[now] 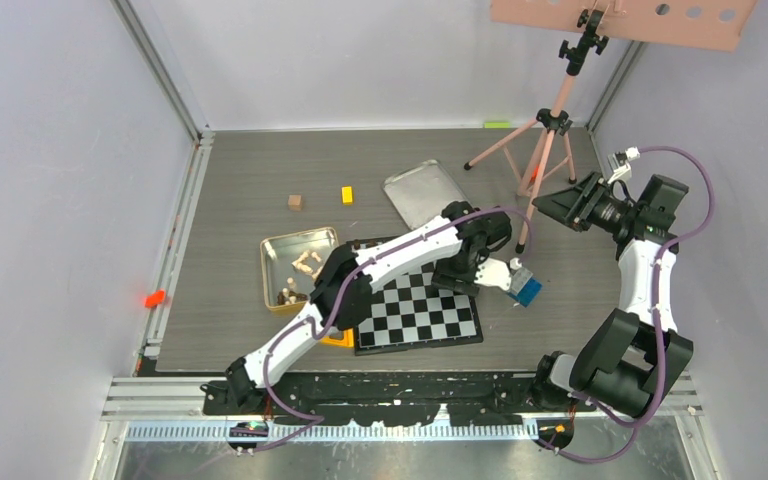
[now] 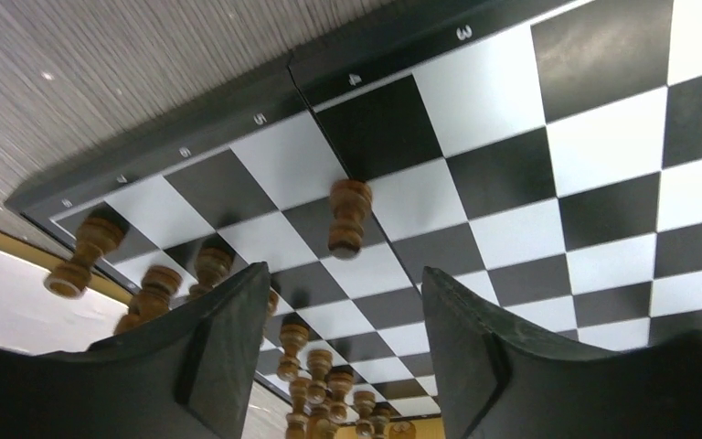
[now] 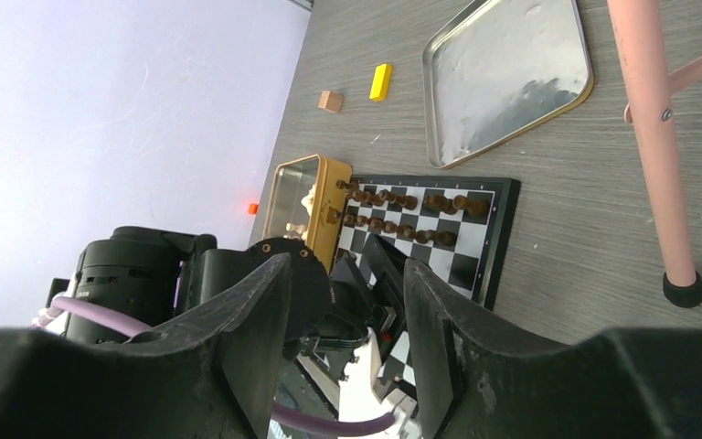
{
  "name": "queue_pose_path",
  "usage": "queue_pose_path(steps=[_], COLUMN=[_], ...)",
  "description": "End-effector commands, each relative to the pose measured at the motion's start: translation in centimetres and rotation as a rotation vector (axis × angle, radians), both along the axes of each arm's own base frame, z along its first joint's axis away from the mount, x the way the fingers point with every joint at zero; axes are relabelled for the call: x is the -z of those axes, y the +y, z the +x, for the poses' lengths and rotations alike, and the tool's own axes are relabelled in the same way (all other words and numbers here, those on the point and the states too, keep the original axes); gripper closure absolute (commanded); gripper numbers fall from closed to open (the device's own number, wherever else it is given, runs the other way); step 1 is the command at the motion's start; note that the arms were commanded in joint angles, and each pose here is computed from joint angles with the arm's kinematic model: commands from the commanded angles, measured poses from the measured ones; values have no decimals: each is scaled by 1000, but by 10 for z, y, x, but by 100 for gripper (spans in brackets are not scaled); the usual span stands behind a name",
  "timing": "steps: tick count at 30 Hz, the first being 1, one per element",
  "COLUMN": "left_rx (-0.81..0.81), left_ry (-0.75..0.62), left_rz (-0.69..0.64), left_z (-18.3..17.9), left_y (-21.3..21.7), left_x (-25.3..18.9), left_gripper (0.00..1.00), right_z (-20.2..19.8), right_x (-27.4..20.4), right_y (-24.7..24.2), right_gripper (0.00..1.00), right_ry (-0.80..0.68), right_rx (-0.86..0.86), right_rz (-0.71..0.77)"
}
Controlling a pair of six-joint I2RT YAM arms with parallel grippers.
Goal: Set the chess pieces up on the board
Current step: Place the chess piece on the chessboard, then pick up the chess piece from the chessboard.
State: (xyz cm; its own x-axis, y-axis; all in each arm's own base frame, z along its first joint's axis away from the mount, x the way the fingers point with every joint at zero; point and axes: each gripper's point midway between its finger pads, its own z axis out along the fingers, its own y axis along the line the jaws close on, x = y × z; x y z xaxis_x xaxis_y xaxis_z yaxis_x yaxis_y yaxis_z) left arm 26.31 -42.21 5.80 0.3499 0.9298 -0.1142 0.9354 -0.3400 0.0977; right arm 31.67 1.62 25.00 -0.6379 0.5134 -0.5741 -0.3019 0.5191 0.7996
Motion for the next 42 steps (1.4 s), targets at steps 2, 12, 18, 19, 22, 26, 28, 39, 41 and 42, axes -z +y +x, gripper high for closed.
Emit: queue_pose_path(steps=[2,12,18,19,22,26,28,39,41,42], left_rx=[-106,-488,-753,-787,-870,-925,-936,-956,-956,-957], left_ry=[-83,-44,15,28,33,8,6,9,10,8], left_rz=[-115,-352,-507,-521,-557,-579,-588,-601,-600,-601], left_z=[7,25,41,42,46,48,47,47,47,48], left_y=[19,132,198,206,227,246,251,259,259,259], left_x=[-75,-131,-151,-153,-159,-165,-167,-165,-165,-165], left_gripper=[31,29,28,28,28,28,28,28,28,28], right_z=[-9,-22,-29,-31,-28,-27,-30,-39,-39,-39], right_x=[-1,50,94,103,122,144,157,184,186,187], right_y=[-4,28,93,110,128,149,154,165,167,168], right_gripper=[46,45,44,44,44,44,44,53,56,59], right_ry=[-42,-16,-57,-67,-66,-42,-26,8,10,13], right_rx=[-10,-178,-407,-468,-536,-624,-662,-733,-741,-746], right_rz=[-154,-514,-819,-845,-957,-1040,-1070,-1141,-1140,-1139])
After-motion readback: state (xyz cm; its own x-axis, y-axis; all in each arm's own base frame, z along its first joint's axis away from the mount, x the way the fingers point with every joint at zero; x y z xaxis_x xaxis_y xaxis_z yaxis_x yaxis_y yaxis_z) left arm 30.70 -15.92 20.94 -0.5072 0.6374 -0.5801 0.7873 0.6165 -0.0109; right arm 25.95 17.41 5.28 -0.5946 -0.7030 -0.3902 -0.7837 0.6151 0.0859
